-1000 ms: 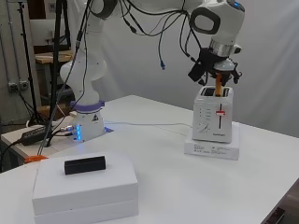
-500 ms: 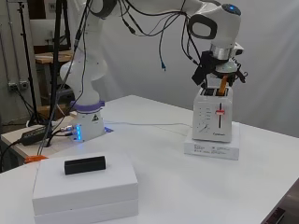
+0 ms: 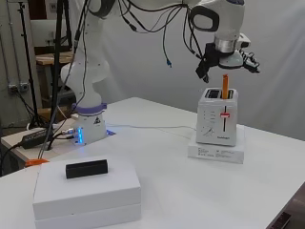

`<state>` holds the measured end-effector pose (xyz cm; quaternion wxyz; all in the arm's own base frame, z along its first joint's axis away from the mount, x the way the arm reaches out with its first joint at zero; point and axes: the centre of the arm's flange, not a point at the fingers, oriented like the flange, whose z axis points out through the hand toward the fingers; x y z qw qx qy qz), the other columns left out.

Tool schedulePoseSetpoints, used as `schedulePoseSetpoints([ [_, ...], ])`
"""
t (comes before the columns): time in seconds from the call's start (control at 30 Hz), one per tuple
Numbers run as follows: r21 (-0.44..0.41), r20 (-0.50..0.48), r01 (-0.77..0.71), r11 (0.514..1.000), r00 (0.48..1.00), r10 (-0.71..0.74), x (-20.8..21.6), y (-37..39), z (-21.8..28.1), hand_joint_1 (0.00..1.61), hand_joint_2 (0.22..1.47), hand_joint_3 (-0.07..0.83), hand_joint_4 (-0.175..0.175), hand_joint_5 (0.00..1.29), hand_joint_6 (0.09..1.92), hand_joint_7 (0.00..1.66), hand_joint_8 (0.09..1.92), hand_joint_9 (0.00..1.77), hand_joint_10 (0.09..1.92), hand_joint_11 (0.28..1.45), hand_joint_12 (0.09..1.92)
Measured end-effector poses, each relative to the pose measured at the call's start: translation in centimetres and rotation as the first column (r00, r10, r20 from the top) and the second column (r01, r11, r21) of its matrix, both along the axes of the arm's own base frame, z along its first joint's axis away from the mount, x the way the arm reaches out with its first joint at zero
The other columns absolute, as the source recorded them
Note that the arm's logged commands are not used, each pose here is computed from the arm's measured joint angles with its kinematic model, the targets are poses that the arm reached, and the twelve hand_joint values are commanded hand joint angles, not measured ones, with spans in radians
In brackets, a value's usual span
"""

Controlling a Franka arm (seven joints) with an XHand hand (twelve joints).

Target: Teleoperate dual arm-hand system to toast a bread

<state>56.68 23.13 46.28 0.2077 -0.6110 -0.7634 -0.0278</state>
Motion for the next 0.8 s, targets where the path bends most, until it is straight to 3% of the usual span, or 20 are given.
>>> schedulePoseSetpoints([
  [0.13,-0.129,-0.122,-0.019,0.991,0.993,0.003,-3.3,-0.8,-5.9,0.28,1.00,0.007,0.018,0.44,0.09,0.56,0.09,0.66,0.09,0.47,0.09],
  [0.23,-0.204,-0.135,-0.055,0.977,0.990,0.028,-4.0,-0.6,-6.8,0.31,1.04,0.007,0.057,0.49,0.09,0.62,0.09,0.72,0.09,0.50,0.09],
  [0.43,-0.288,0.002,-0.070,0.955,0.997,0.074,-2.0,1.1,-0.8,0.34,1.06,0.009,0.080,0.50,0.09,0.65,0.09,0.75,0.09,0.52,0.09],
  [0.5,-0.323,0.025,-0.069,0.944,0.996,0.082,-1.6,1.5,0.2,0.44,1.08,0.010,0.088,0.50,0.09,0.65,0.09,0.75,0.09,0.52,0.09],
  [0.67,-0.482,0.045,-0.110,0.870,0.988,0.150,-2.0,3.5,0.3,0.58,1.09,0.002,0.108,0.51,0.09,0.71,0.09,0.84,0.09,0.60,0.09],
  [0.8,-0.523,0.043,-0.119,0.844,0.985,0.166,-2.3,4.7,0.2,0.66,1.12,0.001,0.144,0.70,0.09,0.83,0.09,0.97,0.09,0.66,0.09],
])
